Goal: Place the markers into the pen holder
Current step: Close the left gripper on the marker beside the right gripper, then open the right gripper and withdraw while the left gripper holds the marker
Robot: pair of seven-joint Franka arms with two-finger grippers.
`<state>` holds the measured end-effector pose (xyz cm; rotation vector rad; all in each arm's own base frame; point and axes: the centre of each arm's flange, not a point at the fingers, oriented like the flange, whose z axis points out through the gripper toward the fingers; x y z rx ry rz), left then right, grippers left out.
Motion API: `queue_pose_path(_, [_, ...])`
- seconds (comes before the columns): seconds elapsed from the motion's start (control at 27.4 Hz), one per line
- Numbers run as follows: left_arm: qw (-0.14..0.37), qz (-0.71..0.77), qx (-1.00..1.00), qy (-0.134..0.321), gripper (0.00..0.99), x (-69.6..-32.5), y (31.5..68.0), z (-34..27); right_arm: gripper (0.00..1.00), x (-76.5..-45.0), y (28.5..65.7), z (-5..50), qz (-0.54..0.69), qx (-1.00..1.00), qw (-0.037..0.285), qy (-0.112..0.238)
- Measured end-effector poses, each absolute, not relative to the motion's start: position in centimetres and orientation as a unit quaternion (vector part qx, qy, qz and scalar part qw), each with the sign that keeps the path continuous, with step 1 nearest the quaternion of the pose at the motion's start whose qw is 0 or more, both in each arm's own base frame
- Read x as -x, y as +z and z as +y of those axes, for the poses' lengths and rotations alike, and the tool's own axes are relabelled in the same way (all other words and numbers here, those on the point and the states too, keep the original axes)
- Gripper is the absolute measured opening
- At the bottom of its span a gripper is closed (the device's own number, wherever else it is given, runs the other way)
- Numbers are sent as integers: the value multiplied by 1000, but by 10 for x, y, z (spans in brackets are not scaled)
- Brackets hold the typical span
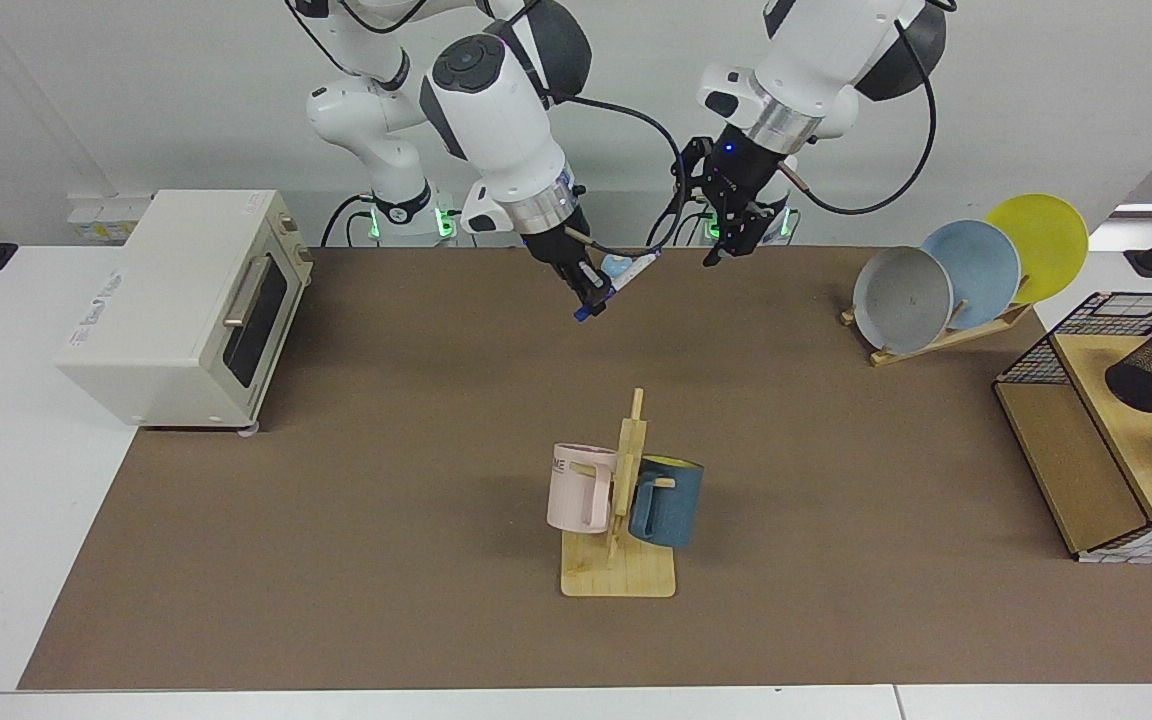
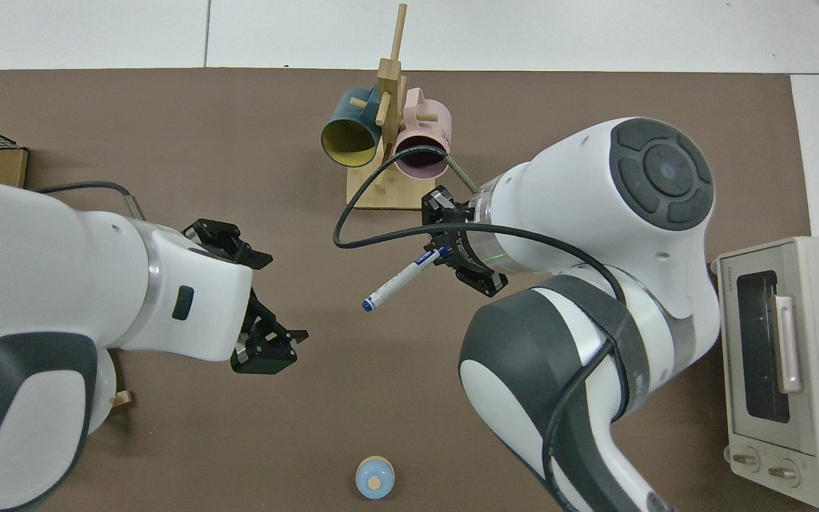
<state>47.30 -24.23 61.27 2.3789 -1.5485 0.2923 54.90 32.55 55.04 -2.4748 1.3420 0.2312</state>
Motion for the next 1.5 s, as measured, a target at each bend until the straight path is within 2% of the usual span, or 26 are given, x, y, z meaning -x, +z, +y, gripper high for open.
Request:
queue_pose_path(0.55, [141, -548, -817, 108, 960, -465, 589, -265, 167, -543, 551, 335, 465, 866, 162, 89])
queue_pose_path(0.58, [141, -548, -818, 108, 877, -465, 589, -265, 167, -543, 551, 335, 465, 866, 162, 89])
queue_pose_path(0.69, [141, -548, -818, 107, 727, -464, 588, -265, 167, -543, 551, 335, 465, 866, 162, 89])
queue_pose_path(0.73, [141, -548, -818, 107, 608, -464, 588, -265, 167, -543, 551, 335, 465, 866, 162, 89])
queue_pose_path(0.84, [141, -548, -818, 106, 502, -464, 588, -265, 167, -543, 551, 335, 465, 866, 162, 89])
queue_pose_path(0.95, [141, -548, -818, 106, 476, -464, 587, -265, 167, -542, 551, 336, 466, 864, 165, 95])
queue_pose_path(0.98, [142, -548, -818, 106, 432, -464, 587, -265, 167, -542, 551, 336, 466, 864, 166, 97])
queue_pose_path(1.02, [142, -549, -817, 104, 317, -463, 587, -266, 167, -542, 551, 335, 468, 863, 166, 97])
queue_pose_path(1.06, [142, -549, -817, 104, 286, -463, 587, -267, 167, -543, 550, 334, 471, 861, 166, 97])
queue_pose_path(1.09, [141, -547, -819, 105, 203, -463, 587, -267, 167, -543, 550, 334, 473, 860, 165, 98])
queue_pose_path(1.5, [141, -544, -820, 105, 203, -464, 585, -266, 189, -541, 547, 334, 480, 856, 162, 103])
